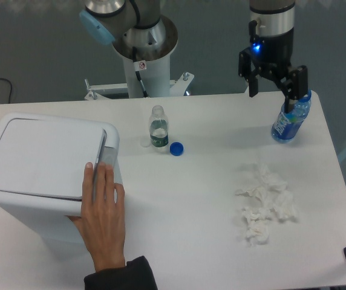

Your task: Close the trash can

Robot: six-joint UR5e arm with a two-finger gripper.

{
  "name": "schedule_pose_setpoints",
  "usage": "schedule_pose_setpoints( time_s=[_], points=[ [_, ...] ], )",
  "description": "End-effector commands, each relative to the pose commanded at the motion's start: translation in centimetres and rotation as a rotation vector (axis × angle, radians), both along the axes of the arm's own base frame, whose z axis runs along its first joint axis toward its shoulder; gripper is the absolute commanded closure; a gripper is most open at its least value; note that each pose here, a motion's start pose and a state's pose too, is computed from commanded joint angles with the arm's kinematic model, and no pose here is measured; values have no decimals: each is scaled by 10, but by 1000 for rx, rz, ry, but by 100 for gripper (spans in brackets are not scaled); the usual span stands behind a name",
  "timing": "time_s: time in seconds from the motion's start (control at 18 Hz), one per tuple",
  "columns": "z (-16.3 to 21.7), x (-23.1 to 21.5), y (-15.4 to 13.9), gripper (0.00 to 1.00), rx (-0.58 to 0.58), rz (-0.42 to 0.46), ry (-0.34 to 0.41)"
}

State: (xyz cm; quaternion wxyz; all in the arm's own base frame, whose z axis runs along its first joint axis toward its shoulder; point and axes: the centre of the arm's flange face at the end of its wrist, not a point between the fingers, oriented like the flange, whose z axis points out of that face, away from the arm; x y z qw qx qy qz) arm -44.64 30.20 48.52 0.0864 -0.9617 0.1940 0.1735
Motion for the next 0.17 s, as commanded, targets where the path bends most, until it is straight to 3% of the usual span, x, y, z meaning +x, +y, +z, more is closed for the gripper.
schedule_pose_setpoints(
  time_s=[0.17],
  points=[
    [3, -3, -7, 0, 5, 14, 5]
  ],
)
